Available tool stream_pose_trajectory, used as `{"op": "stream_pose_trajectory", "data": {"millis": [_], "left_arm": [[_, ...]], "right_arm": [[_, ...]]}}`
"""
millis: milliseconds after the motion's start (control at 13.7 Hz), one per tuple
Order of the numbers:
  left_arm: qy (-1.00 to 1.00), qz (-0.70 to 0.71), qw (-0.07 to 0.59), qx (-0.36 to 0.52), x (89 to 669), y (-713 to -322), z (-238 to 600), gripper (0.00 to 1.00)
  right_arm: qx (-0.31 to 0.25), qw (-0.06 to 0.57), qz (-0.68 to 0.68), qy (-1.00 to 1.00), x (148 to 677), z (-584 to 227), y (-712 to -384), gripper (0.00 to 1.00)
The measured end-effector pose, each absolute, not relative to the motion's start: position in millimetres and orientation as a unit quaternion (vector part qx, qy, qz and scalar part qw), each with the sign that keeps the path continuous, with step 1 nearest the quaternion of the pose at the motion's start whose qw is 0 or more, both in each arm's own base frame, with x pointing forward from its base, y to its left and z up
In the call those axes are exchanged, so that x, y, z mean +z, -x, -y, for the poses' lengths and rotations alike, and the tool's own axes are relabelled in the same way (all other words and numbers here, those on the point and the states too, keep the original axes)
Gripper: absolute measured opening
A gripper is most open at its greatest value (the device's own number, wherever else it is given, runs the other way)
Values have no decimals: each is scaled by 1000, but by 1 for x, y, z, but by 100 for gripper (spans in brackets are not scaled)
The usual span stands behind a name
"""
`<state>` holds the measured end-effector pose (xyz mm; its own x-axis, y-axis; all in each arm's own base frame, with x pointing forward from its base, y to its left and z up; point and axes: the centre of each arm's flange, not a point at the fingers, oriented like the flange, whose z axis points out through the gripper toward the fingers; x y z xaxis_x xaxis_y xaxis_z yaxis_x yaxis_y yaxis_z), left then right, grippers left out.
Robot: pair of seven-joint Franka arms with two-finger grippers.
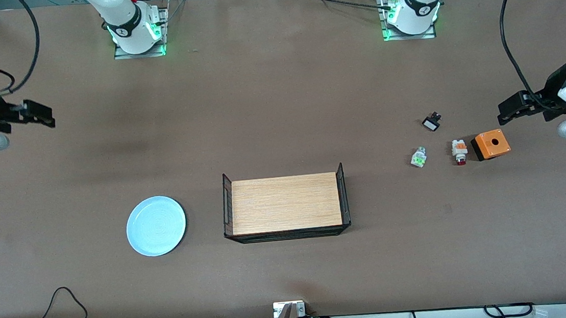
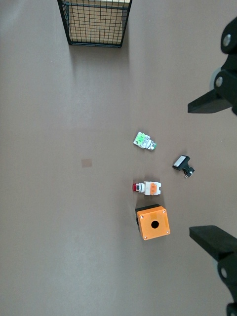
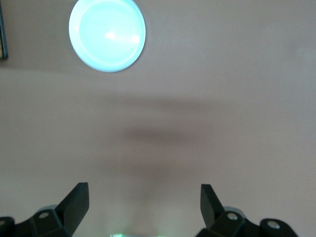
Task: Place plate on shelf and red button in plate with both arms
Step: 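Move the right gripper toward the blue plate while the left gripper reaches the red button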
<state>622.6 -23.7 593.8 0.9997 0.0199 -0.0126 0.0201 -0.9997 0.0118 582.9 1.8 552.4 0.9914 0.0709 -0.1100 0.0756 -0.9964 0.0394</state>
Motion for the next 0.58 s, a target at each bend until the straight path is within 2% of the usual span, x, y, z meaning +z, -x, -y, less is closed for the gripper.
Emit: {"op": "stream_pose_trajectory", "data": {"millis": [219, 583], "left_arm": [[-1000, -10, 6, -10, 589, -624, 24, 100], [-999, -10, 4, -36, 559, -633, 24, 100]], "right_arm": [[-43, 19, -36, -998, 504, 2, -615, 100], [-31, 16, -37, -999, 460, 2, -641, 100]]}}
